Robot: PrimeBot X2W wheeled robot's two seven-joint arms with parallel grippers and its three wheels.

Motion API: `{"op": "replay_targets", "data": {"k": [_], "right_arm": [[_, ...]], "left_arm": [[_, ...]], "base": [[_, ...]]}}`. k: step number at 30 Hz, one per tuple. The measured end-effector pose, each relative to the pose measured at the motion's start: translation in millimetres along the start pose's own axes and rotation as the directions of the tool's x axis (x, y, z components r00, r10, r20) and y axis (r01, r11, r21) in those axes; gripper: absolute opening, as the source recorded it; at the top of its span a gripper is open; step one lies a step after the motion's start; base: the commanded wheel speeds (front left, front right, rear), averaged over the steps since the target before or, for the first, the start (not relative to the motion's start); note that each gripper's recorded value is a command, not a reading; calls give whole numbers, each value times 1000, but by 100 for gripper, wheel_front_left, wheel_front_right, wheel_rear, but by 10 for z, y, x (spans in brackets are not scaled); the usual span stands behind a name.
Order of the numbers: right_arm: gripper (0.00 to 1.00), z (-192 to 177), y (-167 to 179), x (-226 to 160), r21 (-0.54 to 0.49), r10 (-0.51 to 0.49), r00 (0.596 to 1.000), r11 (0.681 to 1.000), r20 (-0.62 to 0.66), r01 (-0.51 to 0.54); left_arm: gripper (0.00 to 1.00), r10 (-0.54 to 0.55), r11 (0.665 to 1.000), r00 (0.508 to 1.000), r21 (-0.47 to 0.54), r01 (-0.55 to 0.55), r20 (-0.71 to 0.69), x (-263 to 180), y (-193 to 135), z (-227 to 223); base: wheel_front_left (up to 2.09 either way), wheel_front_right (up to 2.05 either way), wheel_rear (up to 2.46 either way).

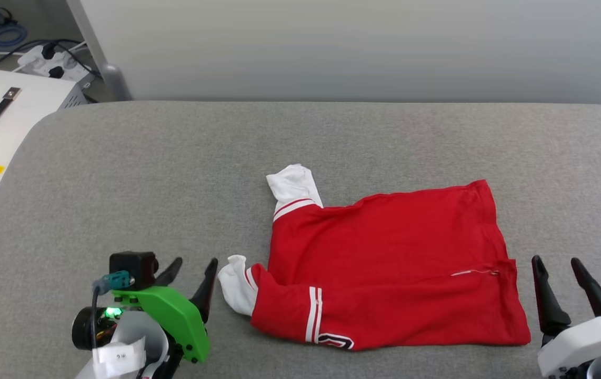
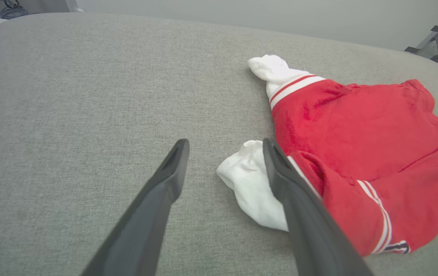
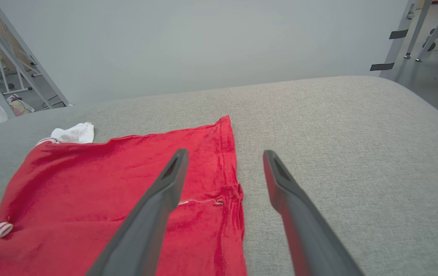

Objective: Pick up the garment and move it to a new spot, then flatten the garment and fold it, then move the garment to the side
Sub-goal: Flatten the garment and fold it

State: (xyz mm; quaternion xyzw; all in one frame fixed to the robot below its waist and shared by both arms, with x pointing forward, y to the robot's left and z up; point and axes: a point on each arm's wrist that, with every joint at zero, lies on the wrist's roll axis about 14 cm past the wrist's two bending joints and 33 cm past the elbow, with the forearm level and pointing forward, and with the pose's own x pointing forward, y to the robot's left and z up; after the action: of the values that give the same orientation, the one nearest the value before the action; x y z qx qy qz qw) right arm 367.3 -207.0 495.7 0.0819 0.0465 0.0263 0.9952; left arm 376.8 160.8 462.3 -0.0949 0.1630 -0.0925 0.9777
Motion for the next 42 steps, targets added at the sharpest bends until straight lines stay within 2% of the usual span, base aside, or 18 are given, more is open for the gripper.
{"op": "replay_targets", "data": {"k": [5, 11, 16, 22, 25, 28, 29, 32, 35, 42], "right_arm": [[100, 59, 26, -152, -5, -20, 1000, 1000, 5, 20], [100, 126, -7, -204, 6, -47, 999, 999, 19, 47], [100, 24, -51, -182, 25, -69, 998, 997, -13, 70], [100, -118, -124, -65, 30, -90, 994, 995, -59, 91], [100, -181, -169, 0, 29, -99, 992, 994, -79, 101], [100, -293, -220, 10, 31, -106, 986, 993, -127, 110], [100, -372, -265, -7, 36, -114, 980, 992, -165, 121], [100, -499, -370, -61, 47, -135, 962, 987, -239, 150], [100, -617, -402, -111, 44, -123, 936, 988, -329, 145], [100, -811, -311, -208, 34, -29, 846, 998, -532, 56]], "left_arm": [[100, -96, 995, 979, -16, 95, -178, -73, -252, -133], [100, -194, 981, 896, -55, 188, -400, -189, -553, -478], [100, -174, 983, 840, -49, 174, -513, -140, -531, -756], [100, -183, 981, 796, -54, 187, -578, 129, -558, -918], [100, -192, 978, 747, -61, 200, -636, 194, -578, -1069], [15, -204, 974, 718, -65, 216, -665, 240, -596, -1138], [0, -208, 973, 712, -66, 222, -670, 260, -601, -1156], [0, -229, 968, 706, -77, 240, -670, 281, -675, -1184], [0, -233, 967, 721, -78, 242, -653, 280, -686, -1165], [0, -238, 968, 779, -81, 236, -580, 196, -707, -1016]], "base": [[0, 0, 0], [0, 0, 0], [0, 0, 0], [0, 0, 0], [0, 0, 0], [0, 0, 0], [0, 0, 0], [0, 0, 0], [0, 0, 0], [0, 0, 0]]}}
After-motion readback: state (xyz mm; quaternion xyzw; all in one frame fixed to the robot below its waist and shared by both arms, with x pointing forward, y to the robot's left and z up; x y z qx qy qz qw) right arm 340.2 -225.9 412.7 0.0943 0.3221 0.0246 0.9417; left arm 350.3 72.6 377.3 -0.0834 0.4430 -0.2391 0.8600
